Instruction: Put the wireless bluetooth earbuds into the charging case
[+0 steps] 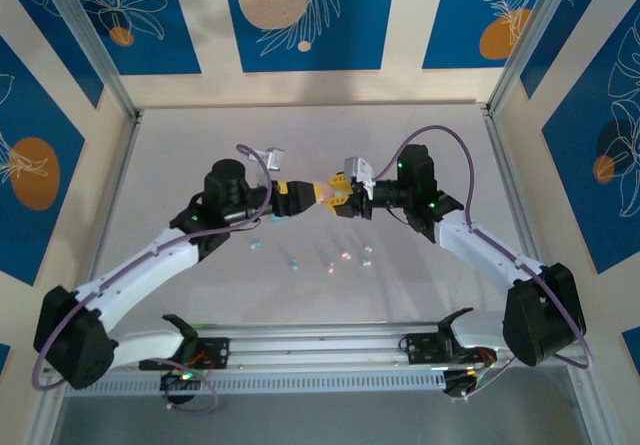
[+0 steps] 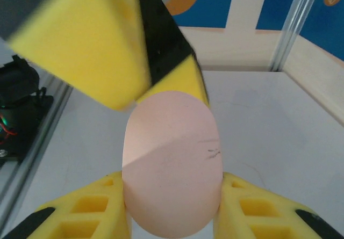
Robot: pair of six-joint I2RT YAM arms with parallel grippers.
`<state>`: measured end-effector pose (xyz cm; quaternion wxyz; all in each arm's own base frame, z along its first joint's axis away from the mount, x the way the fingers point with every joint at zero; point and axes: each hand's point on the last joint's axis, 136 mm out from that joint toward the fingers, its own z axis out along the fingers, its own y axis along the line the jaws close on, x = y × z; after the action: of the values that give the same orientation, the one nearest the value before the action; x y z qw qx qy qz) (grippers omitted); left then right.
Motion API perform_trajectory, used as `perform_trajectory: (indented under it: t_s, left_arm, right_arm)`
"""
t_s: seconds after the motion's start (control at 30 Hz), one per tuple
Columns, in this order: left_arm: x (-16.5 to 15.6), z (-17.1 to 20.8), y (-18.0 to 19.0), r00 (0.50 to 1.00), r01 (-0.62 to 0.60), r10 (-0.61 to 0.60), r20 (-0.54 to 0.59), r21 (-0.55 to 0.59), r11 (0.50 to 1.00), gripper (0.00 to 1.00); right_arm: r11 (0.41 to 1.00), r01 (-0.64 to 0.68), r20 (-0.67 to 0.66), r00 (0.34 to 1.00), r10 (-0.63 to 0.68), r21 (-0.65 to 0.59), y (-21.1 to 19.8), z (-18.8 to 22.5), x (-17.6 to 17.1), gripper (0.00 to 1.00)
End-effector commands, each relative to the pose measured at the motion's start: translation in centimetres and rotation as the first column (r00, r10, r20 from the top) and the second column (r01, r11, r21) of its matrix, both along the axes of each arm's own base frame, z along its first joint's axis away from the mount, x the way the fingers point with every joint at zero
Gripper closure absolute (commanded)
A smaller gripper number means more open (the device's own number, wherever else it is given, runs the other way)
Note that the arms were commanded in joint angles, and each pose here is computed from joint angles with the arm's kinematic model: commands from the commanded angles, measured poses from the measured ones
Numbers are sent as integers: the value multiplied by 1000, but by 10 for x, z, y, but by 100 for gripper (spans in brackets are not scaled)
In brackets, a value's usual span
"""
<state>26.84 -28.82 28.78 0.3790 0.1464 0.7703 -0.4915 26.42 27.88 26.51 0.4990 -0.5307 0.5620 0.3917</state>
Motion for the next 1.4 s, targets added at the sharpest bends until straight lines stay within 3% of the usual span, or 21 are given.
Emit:
perform_trajectory:
  t_s: [0.0, 0.2, 0.27, 0.63, 0.83, 1.13, 1.37]
  left_arm:
    - [-22, 7, 7, 937, 115, -175, 303, 208, 971, 16]
    - [-40, 1, 10, 778, 161, -332, 534, 341, 926, 16]
    - [-36, 3, 9, 761, 139, -319, 564, 339, 930, 18]
    - [-37, 21, -13, 723, 246, -319, 613, 203, 948, 31]
    - [-36, 14, -16, 738, 263, -333, 587, 203, 943, 41]
    - [-31, 3, -16, 747, 246, -350, 566, 254, 935, 35]
    - [-31, 3, -16, 746, 252, -357, 563, 257, 933, 54]
  right_arm:
    - [996, -90, -81, 992, 92, 26, 3, 10, -13, 65]
    - [988, -149, -113, 982, 152, 38, 5, 19, -20, 64]
    - [986, -159, -111, 980, 163, 40, 6, 22, -22, 65]
    - [980, -195, -92, 976, 199, 51, 6, 31, -30, 64]
    - [978, -200, -86, 975, 204, 57, 5, 33, -31, 64]
    - [977, -203, -81, 975, 207, 59, 5, 35, -32, 64]
    - [978, -201, -82, 975, 206, 57, 5, 34, -32, 64]
